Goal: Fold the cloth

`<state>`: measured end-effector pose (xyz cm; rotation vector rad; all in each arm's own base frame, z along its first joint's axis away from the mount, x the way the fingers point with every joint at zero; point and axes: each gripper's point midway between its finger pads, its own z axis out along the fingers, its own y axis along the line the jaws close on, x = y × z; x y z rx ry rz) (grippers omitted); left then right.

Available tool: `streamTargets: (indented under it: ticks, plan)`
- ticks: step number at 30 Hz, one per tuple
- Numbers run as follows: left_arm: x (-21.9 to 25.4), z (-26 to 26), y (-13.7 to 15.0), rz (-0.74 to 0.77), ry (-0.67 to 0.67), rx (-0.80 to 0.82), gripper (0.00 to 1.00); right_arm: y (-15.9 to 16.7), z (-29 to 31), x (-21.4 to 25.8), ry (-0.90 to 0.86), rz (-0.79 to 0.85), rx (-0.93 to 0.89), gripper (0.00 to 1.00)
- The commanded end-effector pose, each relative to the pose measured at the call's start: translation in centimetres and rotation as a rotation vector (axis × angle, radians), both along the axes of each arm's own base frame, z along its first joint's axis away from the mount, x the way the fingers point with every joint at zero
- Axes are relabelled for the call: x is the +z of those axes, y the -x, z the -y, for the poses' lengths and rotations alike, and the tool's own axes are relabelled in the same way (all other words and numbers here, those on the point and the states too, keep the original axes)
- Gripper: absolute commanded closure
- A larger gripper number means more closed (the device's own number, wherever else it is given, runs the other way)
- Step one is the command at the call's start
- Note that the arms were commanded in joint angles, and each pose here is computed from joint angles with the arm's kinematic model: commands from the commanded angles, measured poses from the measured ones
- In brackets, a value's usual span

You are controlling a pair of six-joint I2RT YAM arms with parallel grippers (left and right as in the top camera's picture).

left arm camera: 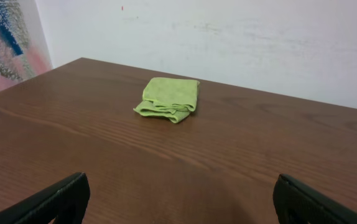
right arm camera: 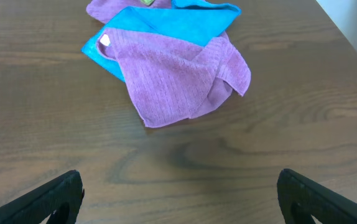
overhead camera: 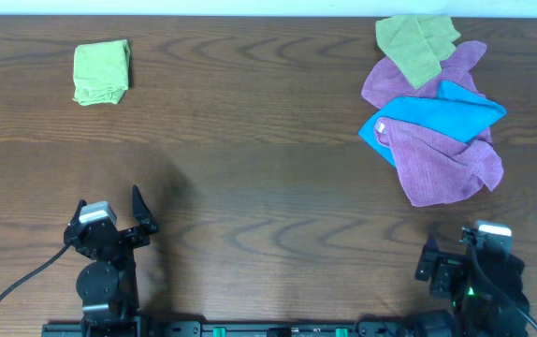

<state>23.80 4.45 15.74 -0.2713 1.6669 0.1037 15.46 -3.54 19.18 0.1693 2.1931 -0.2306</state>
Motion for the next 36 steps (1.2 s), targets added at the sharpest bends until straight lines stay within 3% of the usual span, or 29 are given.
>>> streamTargets:
  ticks: [1,10,19,24,36]
  plan:
    - [-1.9,-0.2,0.0,-0.045,-0.019,0.010,0.05,0.0,-0.1,0.5,0.005,0.016,0.014,0.01]
    - [-1.9,-0.2,0.0,-0.045,-0.019,0.010,0.05,0.0,0.0,0.6,0.012,0.020,0.013,0.01]
    - [-1.9,-0.3,0.0,-0.045,-0.019,0.010,0.05,-2.9,-1.3,3.8,-0.132,0.298,0.043,0.01]
    - [-1.9,-0.2,0.0,-0.045,-0.019,0.010,0.04,-4.2,-1.1,1.1,-0.120,0.404,0.043,0.01]
    - [-1.9,-0.2,0.0,-0.045,-0.019,0.010,0.04,-5.4,-1.6,-7.2,-0.134,0.231,0.054,0.01]
